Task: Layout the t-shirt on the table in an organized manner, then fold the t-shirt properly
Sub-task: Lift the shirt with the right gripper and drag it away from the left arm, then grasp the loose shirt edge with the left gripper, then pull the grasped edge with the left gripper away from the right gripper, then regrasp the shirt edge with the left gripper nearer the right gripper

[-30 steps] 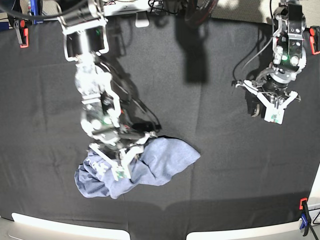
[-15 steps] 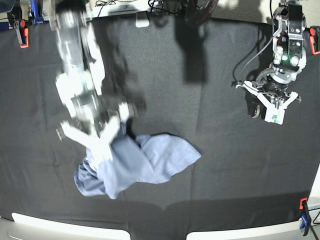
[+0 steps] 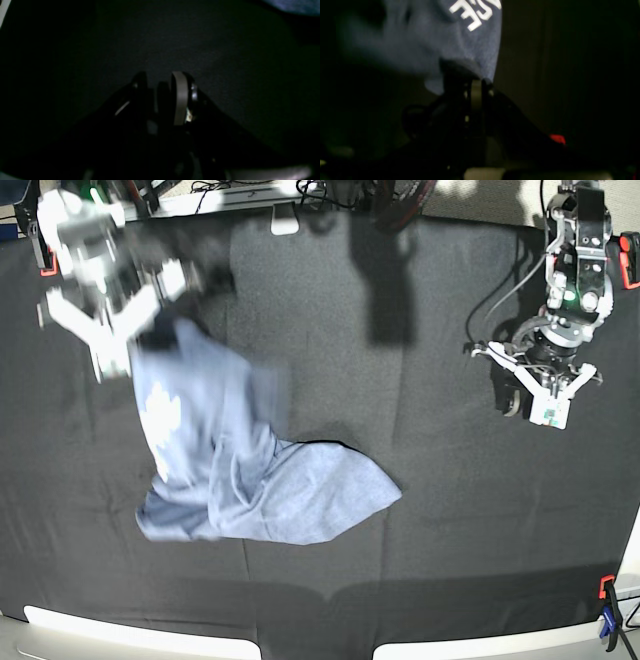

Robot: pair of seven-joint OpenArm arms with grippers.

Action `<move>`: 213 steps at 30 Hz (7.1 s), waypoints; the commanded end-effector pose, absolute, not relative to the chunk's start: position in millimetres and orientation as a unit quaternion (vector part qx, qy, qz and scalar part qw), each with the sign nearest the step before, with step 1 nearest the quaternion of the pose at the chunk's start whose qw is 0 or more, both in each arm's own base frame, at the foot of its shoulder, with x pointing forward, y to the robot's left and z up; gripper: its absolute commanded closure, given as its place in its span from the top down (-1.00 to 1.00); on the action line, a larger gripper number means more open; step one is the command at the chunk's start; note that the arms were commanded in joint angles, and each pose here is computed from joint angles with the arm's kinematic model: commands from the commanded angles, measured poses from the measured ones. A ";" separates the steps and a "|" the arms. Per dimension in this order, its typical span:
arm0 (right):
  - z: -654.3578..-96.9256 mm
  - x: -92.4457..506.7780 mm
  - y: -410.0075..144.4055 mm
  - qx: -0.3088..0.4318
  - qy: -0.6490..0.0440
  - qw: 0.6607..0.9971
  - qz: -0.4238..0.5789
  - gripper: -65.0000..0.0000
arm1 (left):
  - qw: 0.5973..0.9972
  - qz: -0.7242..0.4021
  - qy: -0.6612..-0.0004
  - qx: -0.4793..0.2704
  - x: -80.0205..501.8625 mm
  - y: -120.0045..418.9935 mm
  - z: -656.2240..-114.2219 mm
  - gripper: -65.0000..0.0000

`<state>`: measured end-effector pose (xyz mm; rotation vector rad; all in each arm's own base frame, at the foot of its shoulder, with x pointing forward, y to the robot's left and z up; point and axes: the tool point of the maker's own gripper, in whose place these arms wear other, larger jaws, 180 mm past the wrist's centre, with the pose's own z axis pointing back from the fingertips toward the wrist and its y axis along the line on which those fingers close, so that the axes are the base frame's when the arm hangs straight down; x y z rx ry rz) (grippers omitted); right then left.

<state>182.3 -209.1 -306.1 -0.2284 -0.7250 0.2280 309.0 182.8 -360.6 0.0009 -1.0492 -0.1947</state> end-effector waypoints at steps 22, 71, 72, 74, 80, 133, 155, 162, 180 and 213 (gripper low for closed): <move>-295.5 90.4 -306.9 -0.242 -0.239 0.936 0.086 -1.00 | 0.805 -0.129 -0.564 -0.131 325.1 137.0 -317.5 -0.52; -281.7 104.0 -305.7 -0.205 -0.301 0.930 0.055 -1.00 | 0.840 -0.280 -0.454 -0.100 414.8 -76.9 -386.1 -1.00; -281.4 104.8 -305.6 -0.205 -0.303 0.929 0.055 -1.00 | 0.837 -0.273 -0.463 -0.106 410.8 -72.1 -381.0 -1.00; -280.5 107.6 -305.7 -0.205 -0.307 0.928 0.053 -1.00 | 0.827 -0.258 -0.485 -0.119 401.0 -61.8 -366.8 -1.00; -275.7 120.9 -303.5 -0.199 -0.330 0.921 0.047 -1.00 | 0.797 -0.230 -0.545 -0.119 358.0 -16.8 -323.2 -1.00; -277.7 129.7 -279.9 -0.135 -0.353 0.924 0.063 -1.00 | 0.798 -0.188 -0.539 -0.193 334.8 -2.6 -303.8 -1.00; -273.0 141.3 -268.0 -0.102 -0.371 0.919 0.087 -1.00 | 0.855 -0.120 -0.491 -0.115 205.6 103.4 -289.0 -1.00; -268.1 151.6 -265.4 -0.100 -0.386 0.912 0.096 -1.00 | 0.870 -0.154 -0.458 -0.096 198.8 111.2 -300.0 -0.28; -271.1 149.7 -256.7 -0.075 -0.381 0.916 0.101 -1.00 | 0.839 -0.100 -0.518 -0.131 289.2 106.4 -309.0 -0.06; -273.1 147.7 -257.3 -0.075 -0.374 0.919 0.100 -1.00 | 0.853 -0.210 -0.477 -0.043 280.9 125.7 -340.5 -0.41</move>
